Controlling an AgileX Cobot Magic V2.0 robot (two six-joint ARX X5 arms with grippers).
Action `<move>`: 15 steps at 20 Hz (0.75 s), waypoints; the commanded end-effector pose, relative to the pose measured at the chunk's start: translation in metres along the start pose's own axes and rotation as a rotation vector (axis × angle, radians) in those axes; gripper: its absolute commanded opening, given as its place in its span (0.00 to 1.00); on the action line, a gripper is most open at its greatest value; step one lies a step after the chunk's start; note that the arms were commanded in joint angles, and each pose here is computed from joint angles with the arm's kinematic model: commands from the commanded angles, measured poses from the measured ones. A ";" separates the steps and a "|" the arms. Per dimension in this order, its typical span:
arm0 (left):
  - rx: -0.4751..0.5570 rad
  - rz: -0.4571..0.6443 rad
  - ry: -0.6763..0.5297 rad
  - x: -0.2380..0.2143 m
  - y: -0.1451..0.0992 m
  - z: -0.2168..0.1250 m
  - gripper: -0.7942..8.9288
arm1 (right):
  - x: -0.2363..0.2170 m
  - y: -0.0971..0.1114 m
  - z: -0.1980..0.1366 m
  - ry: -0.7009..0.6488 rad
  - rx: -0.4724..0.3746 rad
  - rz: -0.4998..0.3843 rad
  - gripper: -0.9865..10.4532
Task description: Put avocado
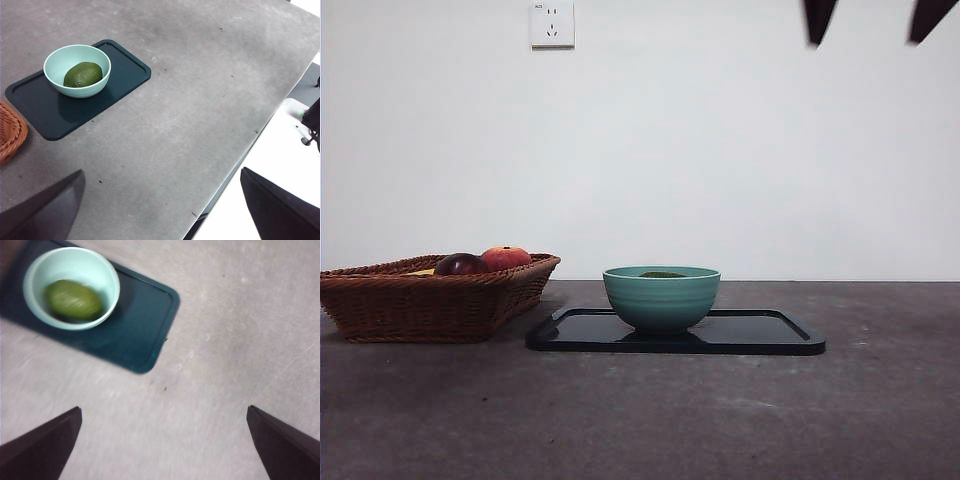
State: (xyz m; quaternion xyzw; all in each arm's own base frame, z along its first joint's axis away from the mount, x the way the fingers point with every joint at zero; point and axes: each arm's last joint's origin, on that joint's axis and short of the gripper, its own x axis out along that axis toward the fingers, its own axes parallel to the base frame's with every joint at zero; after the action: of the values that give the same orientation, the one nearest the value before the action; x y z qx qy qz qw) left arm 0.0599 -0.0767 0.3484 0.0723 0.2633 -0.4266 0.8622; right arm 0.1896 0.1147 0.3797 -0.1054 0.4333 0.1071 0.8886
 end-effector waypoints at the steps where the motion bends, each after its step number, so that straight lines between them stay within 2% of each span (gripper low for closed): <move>1: 0.021 -0.003 -0.008 0.000 -0.001 0.002 0.60 | -0.013 -0.004 -0.027 -0.040 -0.018 0.015 0.62; 5: 0.021 -0.004 -0.008 0.000 -0.001 0.002 0.60 | -0.029 -0.012 -0.084 -0.166 -0.007 0.098 0.62; 9: 0.021 -0.003 -0.008 0.000 -0.001 0.002 0.60 | -0.032 -0.019 -0.131 -0.219 -0.017 0.192 0.62; 12: 0.021 -0.003 -0.008 0.000 -0.001 0.002 0.60 | -0.035 -0.024 -0.149 -0.258 -0.012 0.227 0.62; 15: 0.021 -0.003 -0.008 0.000 -0.001 0.002 0.58 | -0.040 -0.027 -0.152 -0.296 -0.002 0.234 0.62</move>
State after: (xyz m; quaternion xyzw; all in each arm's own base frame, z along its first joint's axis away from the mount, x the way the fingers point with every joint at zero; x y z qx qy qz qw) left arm 0.0599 -0.0766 0.3483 0.0724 0.2634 -0.4266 0.8622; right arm 0.0591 0.0415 0.3192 -0.0411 0.3125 0.2208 0.9230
